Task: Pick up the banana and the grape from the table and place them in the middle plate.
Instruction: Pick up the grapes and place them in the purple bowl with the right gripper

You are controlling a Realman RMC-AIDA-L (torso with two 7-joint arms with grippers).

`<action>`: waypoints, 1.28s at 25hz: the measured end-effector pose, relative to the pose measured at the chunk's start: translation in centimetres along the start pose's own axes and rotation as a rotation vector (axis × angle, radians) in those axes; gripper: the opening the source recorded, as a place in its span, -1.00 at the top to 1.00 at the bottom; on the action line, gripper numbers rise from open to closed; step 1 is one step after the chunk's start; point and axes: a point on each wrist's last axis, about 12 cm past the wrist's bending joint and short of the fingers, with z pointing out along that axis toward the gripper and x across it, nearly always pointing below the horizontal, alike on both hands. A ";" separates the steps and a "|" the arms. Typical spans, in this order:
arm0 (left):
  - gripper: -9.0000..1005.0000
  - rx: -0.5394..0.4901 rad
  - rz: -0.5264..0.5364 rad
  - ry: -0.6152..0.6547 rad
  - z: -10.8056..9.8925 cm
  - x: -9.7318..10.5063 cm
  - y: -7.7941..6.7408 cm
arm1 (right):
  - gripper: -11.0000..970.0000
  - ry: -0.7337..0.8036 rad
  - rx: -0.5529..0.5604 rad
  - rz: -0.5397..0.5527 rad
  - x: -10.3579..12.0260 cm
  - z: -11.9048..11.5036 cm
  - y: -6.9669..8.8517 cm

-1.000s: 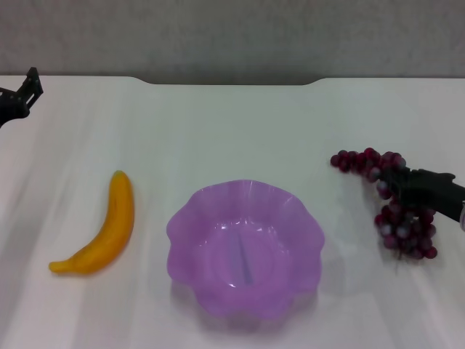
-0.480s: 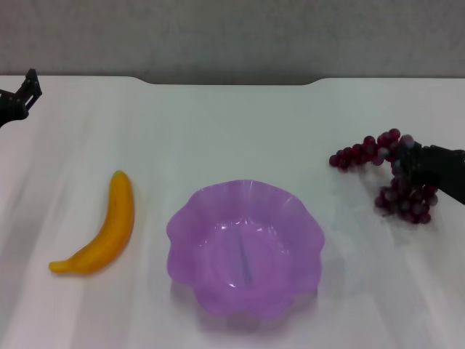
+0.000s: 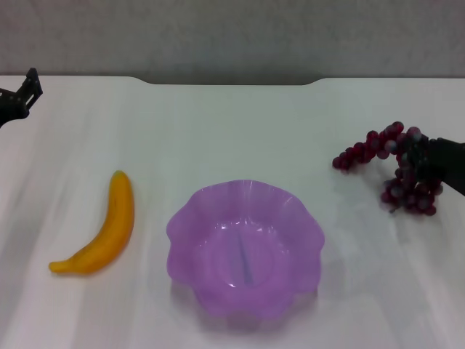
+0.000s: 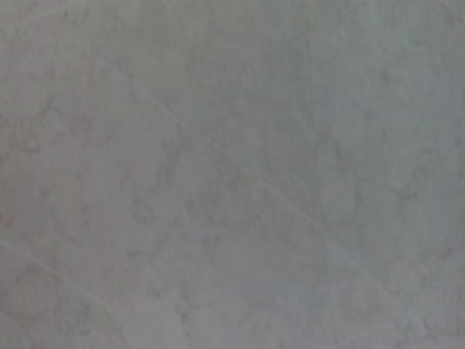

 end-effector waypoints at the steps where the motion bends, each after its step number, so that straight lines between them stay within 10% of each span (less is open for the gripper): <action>1: -0.56 0.000 0.000 0.000 0.0 0.0 0.0 | 0.61 -0.009 0.001 -0.001 -0.1 0.0 -0.1; 17: -0.56 0.002 0.000 0.000 0.1 0.0 -0.1 | 0.63 -0.170 -0.035 -0.055 -3.0 0.2 -0.3; 32: -0.56 0.006 0.006 0.017 0.0 0.3 -0.2 | 0.64 -0.397 -0.117 -0.128 -11.0 0.0 0.8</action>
